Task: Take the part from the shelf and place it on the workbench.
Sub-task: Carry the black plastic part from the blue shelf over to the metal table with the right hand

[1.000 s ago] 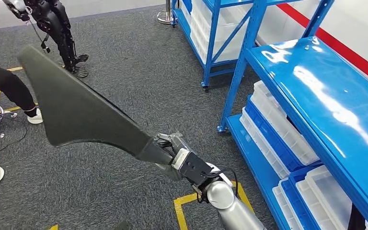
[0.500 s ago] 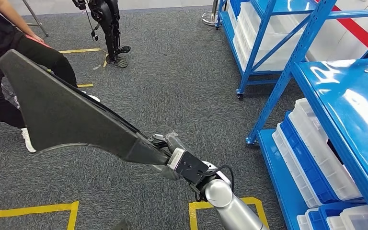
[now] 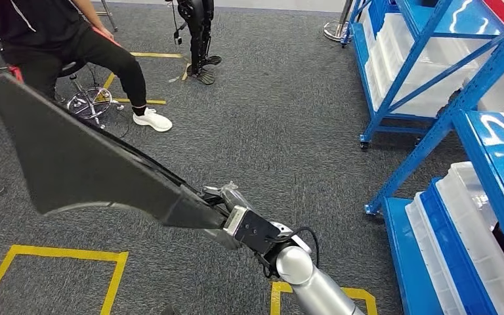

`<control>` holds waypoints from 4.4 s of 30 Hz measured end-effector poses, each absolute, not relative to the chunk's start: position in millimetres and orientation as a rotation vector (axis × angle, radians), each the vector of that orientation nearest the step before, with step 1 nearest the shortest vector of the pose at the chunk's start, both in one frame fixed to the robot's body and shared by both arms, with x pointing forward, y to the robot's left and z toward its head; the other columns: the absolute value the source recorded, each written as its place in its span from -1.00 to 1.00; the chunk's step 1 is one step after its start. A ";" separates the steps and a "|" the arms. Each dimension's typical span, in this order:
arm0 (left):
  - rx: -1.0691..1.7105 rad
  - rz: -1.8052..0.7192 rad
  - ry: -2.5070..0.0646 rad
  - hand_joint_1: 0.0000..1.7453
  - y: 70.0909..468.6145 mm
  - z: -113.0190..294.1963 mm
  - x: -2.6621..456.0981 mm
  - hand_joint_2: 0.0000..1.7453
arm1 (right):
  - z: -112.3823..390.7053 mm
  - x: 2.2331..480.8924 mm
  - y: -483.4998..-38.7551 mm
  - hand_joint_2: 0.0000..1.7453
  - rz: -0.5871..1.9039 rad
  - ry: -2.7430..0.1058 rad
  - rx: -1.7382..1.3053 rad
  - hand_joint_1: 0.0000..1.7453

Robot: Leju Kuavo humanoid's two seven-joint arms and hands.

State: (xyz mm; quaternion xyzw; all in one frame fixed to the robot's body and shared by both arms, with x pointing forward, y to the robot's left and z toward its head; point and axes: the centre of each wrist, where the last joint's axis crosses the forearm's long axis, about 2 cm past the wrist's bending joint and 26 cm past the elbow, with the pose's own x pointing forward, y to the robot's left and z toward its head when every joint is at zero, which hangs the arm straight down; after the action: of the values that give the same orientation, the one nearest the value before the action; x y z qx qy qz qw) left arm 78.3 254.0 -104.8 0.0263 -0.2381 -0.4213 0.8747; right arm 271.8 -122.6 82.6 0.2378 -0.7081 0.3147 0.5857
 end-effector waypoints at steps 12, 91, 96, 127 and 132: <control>0.050 -0.873 -0.504 -1.00 250.6 -104.2 79.9 1.00 | 75.1 267.0 -124.4 1.00 0.747 -1.632 0.551 1.00; 0.017 -0.933 -0.469 -1.00 254.7 -104.4 81.8 1.00 | 78.4 266.1 -122.0 1.00 0.706 -1.627 0.559 1.00; 0.017 -0.933 -0.469 -1.00 254.7 -104.3 82.1 1.00 | 78.2 266.0 -122.1 1.00 0.706 -1.627 0.558 1.00; 0.014 -0.934 -0.458 -1.00 253.5 -105.7 74.1 1.00 | 77.6 255.6 -123.5 1.00 0.676 -1.639 0.520 1.00; 0.005 -0.933 -0.450 -1.00 252.3 -106.2 70.7 1.00 | 75.2 254.1 -125.6 1.00 0.679 -1.630 0.516 1.00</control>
State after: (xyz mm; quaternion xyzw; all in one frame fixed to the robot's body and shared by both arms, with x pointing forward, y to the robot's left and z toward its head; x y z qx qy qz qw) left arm 70.7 252.3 -106.2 0.0022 -0.2151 -0.4458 0.8689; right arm 254.1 -125.6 75.2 0.2229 -0.7050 0.2936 0.6059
